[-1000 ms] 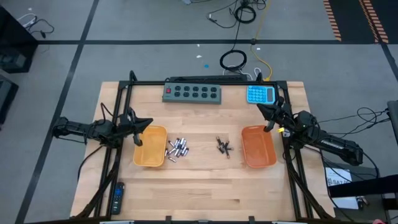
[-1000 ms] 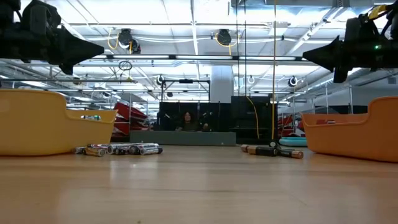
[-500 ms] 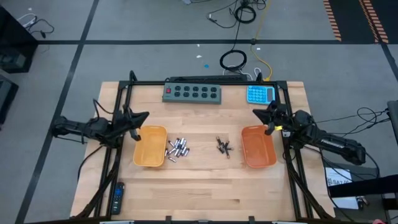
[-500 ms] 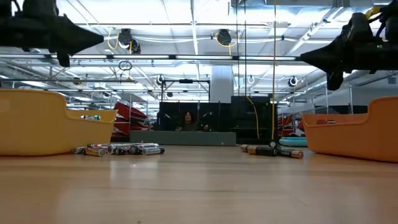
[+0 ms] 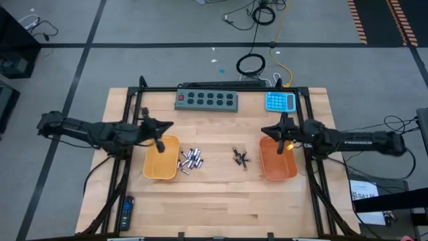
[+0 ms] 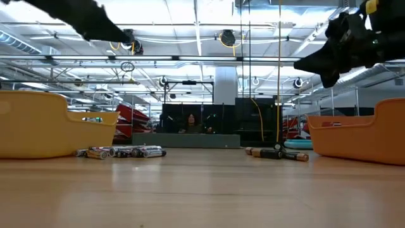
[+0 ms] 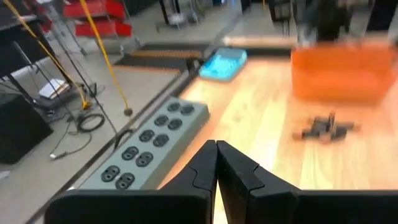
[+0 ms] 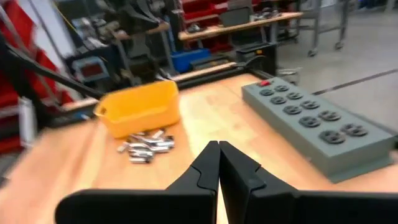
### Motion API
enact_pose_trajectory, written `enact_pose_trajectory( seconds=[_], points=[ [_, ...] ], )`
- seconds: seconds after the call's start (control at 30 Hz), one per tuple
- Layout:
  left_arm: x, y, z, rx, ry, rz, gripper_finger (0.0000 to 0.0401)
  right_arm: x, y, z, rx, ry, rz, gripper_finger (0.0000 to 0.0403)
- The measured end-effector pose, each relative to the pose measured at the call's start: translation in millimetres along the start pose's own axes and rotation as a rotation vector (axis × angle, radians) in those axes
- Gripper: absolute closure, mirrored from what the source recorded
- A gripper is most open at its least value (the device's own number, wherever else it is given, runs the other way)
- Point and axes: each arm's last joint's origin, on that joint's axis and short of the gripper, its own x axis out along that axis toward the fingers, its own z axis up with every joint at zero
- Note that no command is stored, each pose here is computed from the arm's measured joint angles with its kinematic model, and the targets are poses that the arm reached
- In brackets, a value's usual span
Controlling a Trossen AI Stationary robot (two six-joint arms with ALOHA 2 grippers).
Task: Sort batteries
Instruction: Put the silver battery into the yellow bin
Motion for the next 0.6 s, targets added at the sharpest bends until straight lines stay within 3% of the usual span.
enact_pose_trajectory(
  seconds=[0.13, 0.27, 0.43, 0.6],
  points=[
    [18.7, -13.7, 17.8, 0.071, 0.085, -0.026, 0.0379, 10.7, 13.3, 0.8, -0.079, 0.003, -0.076, 0.0401],
    [35.3, -20.3, 31.9, 0.095, 0.172, -0.112, 0.0379, 20.5, 22.6, 3.9, -0.052, -0.059, -0.038, 0.039],
    [51.4, -22.0, 41.1, 0.066, 0.262, -0.19, 0.0372, 39.4, 26.9, -4.4, -0.067, -0.011, -0.081, 0.0335],
    [61.6, -19.6, 42.7, 0.081, 0.374, -0.218, 0.0322, 70.8, 41.6, 17.0, -0.138, 0.003, -0.086, 0.0281]
  ],
)
